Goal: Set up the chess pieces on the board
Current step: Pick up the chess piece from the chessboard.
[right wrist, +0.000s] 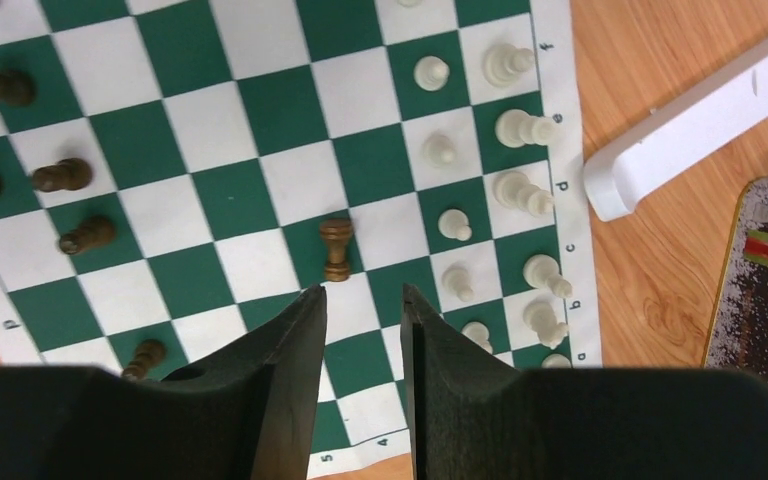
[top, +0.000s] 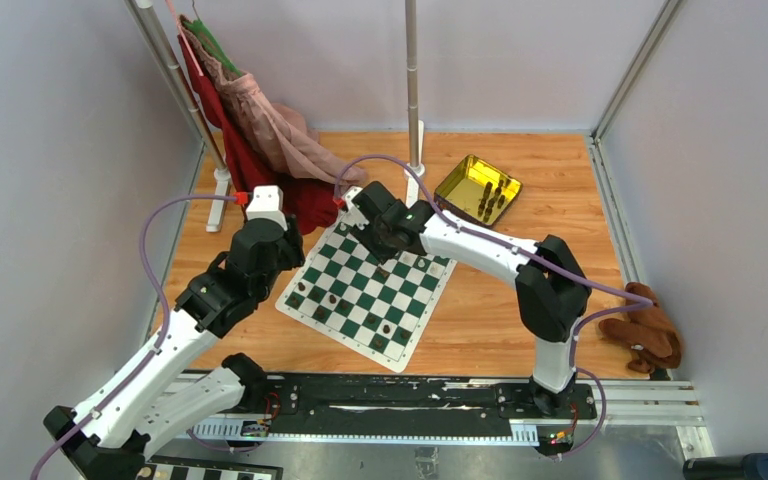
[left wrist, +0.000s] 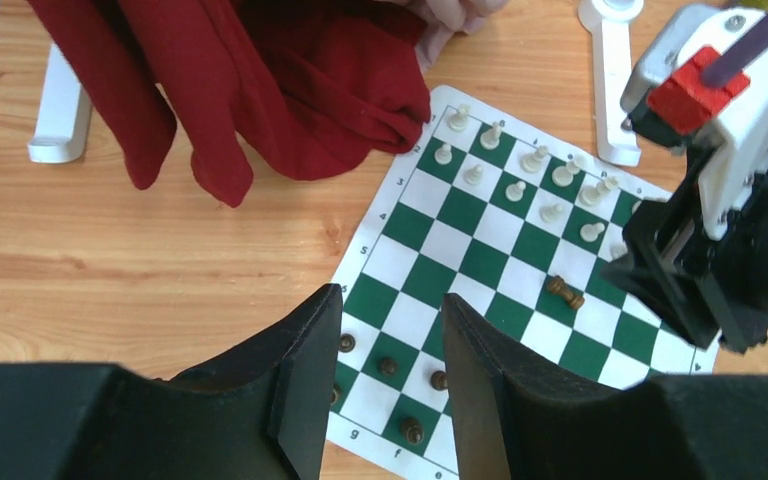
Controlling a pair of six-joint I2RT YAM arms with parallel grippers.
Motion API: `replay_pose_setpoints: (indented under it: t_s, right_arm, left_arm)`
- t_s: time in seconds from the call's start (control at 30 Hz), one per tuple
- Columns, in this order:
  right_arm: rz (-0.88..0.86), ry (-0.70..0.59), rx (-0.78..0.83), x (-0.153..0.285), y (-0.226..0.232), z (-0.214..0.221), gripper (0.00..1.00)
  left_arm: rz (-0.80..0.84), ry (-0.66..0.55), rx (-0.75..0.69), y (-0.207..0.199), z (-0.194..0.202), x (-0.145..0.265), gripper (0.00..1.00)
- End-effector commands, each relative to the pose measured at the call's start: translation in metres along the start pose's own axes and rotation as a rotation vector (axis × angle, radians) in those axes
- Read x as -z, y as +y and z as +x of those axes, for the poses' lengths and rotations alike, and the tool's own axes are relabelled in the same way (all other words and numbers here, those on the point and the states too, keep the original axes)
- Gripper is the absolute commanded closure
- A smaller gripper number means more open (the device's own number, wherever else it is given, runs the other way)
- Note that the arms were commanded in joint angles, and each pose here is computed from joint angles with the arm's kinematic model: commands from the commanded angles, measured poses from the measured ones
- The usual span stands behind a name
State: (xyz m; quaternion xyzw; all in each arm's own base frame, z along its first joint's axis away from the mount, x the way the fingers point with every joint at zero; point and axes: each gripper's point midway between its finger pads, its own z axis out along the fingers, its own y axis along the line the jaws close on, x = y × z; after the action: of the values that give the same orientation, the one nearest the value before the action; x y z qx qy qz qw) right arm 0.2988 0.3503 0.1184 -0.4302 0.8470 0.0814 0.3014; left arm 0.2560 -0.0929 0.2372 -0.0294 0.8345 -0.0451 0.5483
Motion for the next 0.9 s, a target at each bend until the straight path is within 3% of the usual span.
replay_pose_setpoints:
  t_s: [0.0, 0.37, 0.87]
  right_arm:
    - [0.011, -0.016, -0.013, -0.007, -0.016, 0.008, 0.63]
    - [-0.073, -0.008, -0.031, -0.02, -0.004, 0.039, 0.64]
    - [-0.144, -0.08, -0.037, -0.033, 0.001, 0.047, 0.64]
  left_arm:
    - [0.037, 0.037, -0.04, -0.004, 0.009, -0.003, 0.53]
    - [0.062, 0.085, -0.052, -0.01, 0.023, -0.008, 0.54]
    - [0.082, 0.108, -0.05, -0.014, 0.029, -0.009, 0.55]
